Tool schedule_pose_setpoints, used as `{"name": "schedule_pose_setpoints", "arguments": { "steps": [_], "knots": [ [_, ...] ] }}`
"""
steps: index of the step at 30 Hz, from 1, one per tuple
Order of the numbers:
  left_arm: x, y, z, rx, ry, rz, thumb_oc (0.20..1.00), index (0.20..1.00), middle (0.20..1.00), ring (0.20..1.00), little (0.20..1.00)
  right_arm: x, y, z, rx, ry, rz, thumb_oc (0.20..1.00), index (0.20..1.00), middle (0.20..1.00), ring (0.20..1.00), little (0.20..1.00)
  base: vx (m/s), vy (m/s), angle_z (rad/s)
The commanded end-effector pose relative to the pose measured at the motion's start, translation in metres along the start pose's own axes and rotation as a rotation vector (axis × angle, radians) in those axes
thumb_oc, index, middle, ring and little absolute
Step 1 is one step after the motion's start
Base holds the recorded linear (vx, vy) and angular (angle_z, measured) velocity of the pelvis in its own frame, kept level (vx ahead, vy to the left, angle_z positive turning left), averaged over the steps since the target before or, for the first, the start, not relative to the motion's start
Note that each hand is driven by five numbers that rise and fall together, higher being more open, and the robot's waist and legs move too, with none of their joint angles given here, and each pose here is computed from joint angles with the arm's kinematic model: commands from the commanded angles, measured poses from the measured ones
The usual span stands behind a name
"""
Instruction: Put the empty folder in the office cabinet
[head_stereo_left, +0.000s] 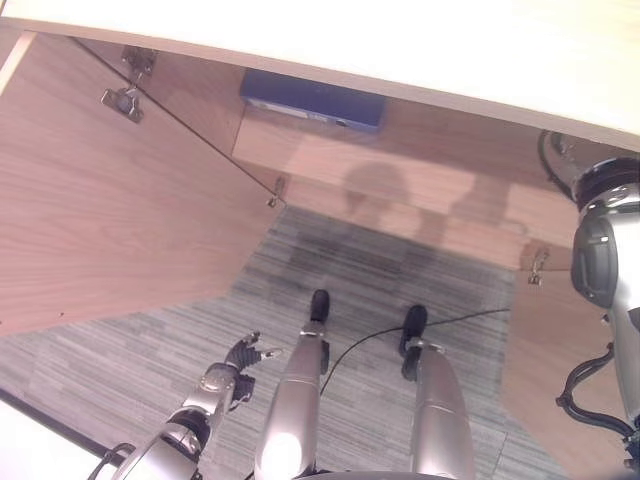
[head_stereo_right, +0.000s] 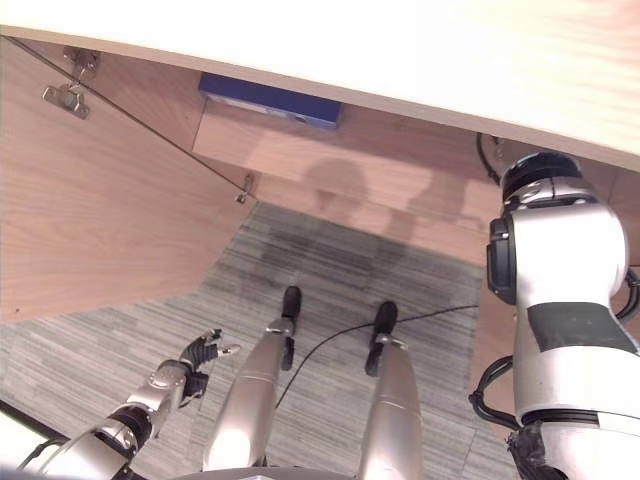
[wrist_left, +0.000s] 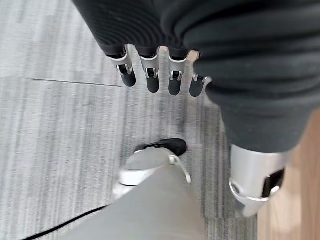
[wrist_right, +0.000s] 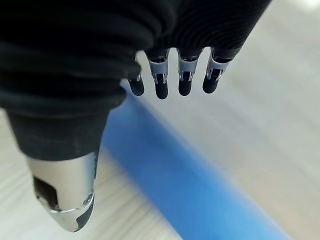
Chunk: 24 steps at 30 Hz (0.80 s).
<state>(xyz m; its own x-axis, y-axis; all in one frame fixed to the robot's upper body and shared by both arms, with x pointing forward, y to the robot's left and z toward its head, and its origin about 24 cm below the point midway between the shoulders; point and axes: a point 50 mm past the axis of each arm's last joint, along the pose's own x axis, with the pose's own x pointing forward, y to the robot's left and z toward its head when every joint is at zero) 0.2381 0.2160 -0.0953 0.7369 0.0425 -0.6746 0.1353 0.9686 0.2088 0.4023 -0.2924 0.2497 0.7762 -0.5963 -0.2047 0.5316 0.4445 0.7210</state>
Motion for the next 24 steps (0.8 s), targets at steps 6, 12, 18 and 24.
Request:
{"name": "schedule_pose_setpoints", "arguments": {
  "steps": [6,12,18,24],
  "knots": [
    [0.004,0.014,0.013,0.001,-0.011,0.056,1.000,1.000,1.000,1.000,1.000,0.005,-0.027,-0.034,0.122,0.078,-0.070,1.000,1.000,1.000,1.000,1.000,0.00,0.013,-0.02],
    [0.008,0.006,0.024,-0.034,-0.036,0.048,1.000,1.000,1.000,1.000,1.000,0.004,-0.063,-0.081,0.120,0.177,-0.167,1.000,1.000,1.000,1.000,1.000,0.00,0.000,0.00],
    [0.010,0.005,0.030,-0.057,-0.039,0.063,1.000,1.000,1.000,1.000,1.000,-0.003,-0.088,-0.116,0.126,0.249,-0.226,1.000,1.000,1.000,1.000,1.000,0.00,0.000,0.00],
    [0.013,0.002,0.035,-0.090,-0.031,0.081,1.000,1.000,1.000,1.000,1.000,-0.012,-0.122,-0.149,0.063,0.303,-0.245,1.000,1.000,1.000,1.000,1.000,0.00,0.013,-0.03]
  ]
}}
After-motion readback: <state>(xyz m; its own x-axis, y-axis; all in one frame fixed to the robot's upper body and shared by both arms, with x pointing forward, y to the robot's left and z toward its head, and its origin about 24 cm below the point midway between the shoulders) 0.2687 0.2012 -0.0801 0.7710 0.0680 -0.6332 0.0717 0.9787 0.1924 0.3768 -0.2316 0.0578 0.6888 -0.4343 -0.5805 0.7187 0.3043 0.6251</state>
